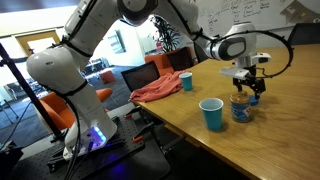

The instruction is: Place the blue lid on top of the peanut butter jar

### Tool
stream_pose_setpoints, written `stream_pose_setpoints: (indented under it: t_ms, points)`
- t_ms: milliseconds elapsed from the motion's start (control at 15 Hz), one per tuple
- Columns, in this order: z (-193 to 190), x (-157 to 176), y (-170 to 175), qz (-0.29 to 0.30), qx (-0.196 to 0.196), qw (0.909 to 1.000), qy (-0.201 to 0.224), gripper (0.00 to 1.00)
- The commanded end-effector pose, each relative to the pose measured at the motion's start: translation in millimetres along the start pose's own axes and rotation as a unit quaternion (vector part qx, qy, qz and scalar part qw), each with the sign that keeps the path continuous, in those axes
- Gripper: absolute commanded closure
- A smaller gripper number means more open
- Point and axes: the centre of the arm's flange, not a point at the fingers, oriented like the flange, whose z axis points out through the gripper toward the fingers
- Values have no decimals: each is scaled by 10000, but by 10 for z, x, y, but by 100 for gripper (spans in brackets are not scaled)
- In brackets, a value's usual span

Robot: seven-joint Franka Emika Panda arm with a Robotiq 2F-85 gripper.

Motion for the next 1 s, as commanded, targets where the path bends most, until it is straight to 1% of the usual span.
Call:
stream_pose_setpoints:
  t_ms: [0,267,733,800,867,933]
  points:
    - [106,147,-78,-50,-266,9995,174,0]
    - [185,204,-142,-132,-459,9986,232,0]
    - [315,241,-158,-164,-560,9981,188,0]
    - [327,241,-155,-164,-563,9981,194,25]
    - [338,239,-153,-176,-559,9981,182,26]
    - [344,238,-151,-169,-557,9981,188,34]
